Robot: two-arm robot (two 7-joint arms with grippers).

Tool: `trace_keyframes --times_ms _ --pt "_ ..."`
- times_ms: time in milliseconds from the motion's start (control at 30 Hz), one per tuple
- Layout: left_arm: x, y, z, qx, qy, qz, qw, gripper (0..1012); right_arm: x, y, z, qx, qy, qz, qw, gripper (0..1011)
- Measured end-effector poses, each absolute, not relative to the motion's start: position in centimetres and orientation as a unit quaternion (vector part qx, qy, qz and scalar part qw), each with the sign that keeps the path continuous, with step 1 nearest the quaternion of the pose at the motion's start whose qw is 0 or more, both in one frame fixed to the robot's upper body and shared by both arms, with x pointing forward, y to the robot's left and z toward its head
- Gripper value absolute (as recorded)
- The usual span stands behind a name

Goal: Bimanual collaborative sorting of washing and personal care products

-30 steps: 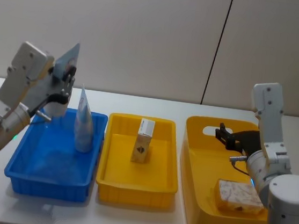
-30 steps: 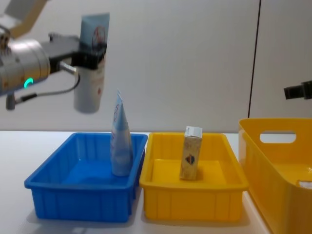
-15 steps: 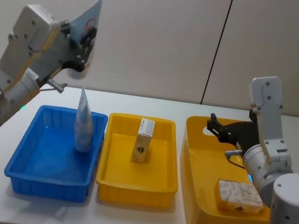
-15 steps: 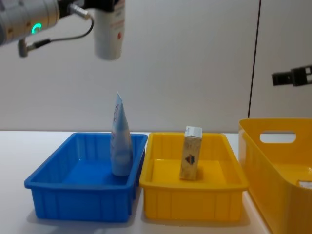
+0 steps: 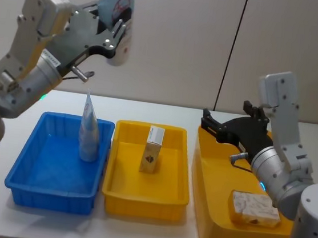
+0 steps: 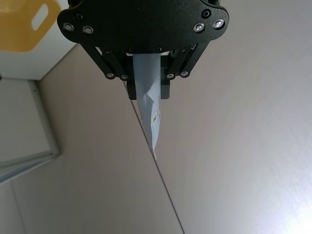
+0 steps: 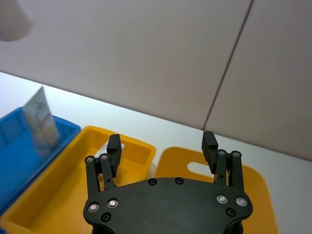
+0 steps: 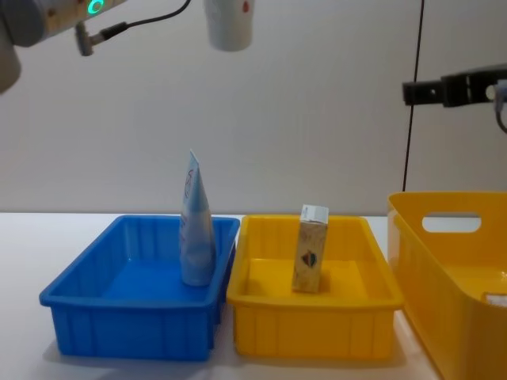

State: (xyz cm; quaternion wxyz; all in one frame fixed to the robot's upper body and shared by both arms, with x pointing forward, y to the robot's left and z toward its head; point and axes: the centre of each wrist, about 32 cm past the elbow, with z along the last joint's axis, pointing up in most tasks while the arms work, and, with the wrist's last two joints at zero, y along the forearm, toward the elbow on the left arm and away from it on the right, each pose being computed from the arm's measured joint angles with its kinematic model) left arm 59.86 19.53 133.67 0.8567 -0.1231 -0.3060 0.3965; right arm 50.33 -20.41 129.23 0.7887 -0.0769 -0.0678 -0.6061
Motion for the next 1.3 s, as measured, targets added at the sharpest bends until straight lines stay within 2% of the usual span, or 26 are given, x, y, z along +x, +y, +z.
trace_keyframes --times_ms 300,867,1300 --pt "61.0 18.5 133.8 -0.155 -0.297 0.364 0.869 224 50.3 -20.3 129.1 -0.074 -0.092 -0.577 0.808 1003" --pt "61.7 17.2 133.5 -0.181 -0.254 0.319 0.895 224 50.5 -19.2 127.3 -0.092 -0.204 -0.555 0.801 1003" --pt "62.0 16.4 133.0 -0.182 -0.225 0.296 0.91 224 50.4 -18.5 127.0 -0.091 -0.246 -0.544 0.797 1004"
